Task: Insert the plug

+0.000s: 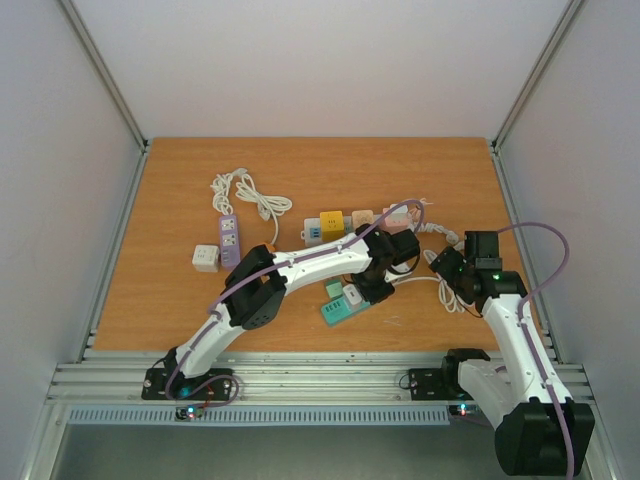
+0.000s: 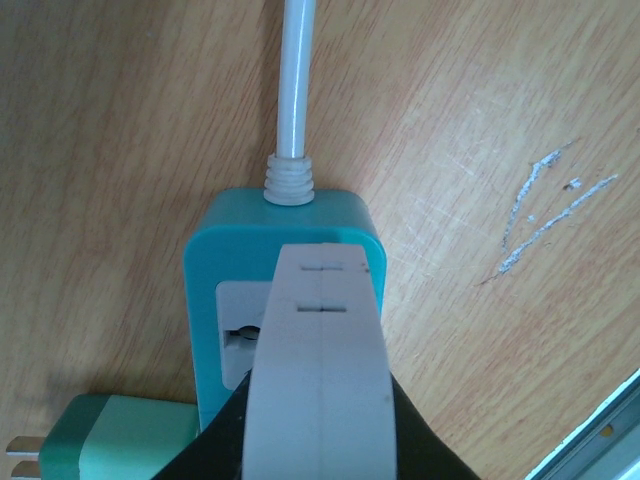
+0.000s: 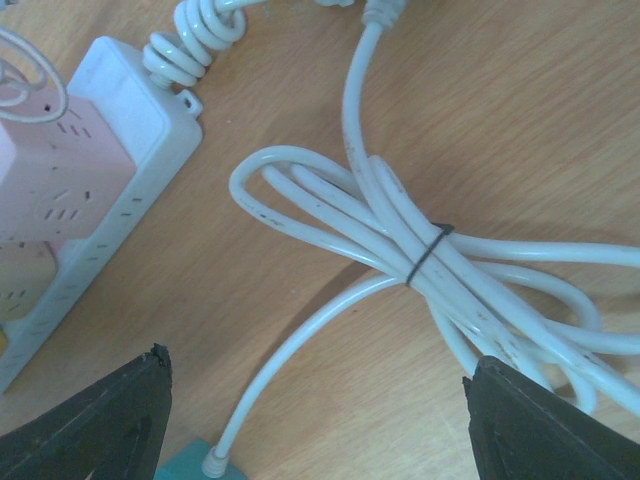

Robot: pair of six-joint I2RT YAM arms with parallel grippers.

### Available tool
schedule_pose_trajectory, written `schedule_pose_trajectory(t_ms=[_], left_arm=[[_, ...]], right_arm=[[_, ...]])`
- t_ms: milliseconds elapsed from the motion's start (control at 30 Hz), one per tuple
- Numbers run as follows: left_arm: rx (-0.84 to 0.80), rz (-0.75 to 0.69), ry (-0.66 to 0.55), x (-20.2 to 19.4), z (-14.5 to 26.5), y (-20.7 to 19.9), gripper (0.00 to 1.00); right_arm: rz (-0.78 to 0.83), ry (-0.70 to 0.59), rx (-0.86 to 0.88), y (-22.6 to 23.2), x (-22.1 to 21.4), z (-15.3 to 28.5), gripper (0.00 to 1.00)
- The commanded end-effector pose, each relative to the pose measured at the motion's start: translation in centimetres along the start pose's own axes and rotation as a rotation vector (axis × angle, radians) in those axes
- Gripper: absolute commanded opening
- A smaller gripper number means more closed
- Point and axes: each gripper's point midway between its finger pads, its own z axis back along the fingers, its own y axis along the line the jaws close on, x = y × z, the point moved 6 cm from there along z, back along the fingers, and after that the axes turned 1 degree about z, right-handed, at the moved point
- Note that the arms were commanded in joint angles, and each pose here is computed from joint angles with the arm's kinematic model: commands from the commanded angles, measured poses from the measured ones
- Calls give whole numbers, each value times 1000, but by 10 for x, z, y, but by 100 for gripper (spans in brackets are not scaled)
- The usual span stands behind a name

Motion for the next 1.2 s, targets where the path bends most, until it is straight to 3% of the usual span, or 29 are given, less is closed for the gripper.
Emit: schedule_pose_trajectory(t_ms=[0, 233, 367, 467, 667, 767, 1033, 1167], left_arm=[[24, 15, -35, 19, -23, 0, 1], [31, 22, -96, 39, -24, 0, 1], [27, 24, -132, 47, -17, -1, 7], [45, 37, -152, 48, -1, 1, 16], [39, 61, -225, 46, 55, 3, 49], [35, 95, -294, 44, 86, 6, 57], [87, 249, -466, 20, 148, 36, 59], [124, 345, -574, -4, 175, 57, 61]], right_arm=[[10, -106, -97, -5, 18, 22, 83], [-9, -161, -169, -8, 29, 41, 85], [-10, -175, -181, -8, 31, 48, 85], [3, -179, -161, -6, 31, 52, 89], [68, -132, -27, 11, 27, 66, 91], [96, -98, 18, 18, 25, 65, 91], [190, -22, 170, 42, 16, 67, 87], [317, 28, 204, 66, -1, 63, 85]])
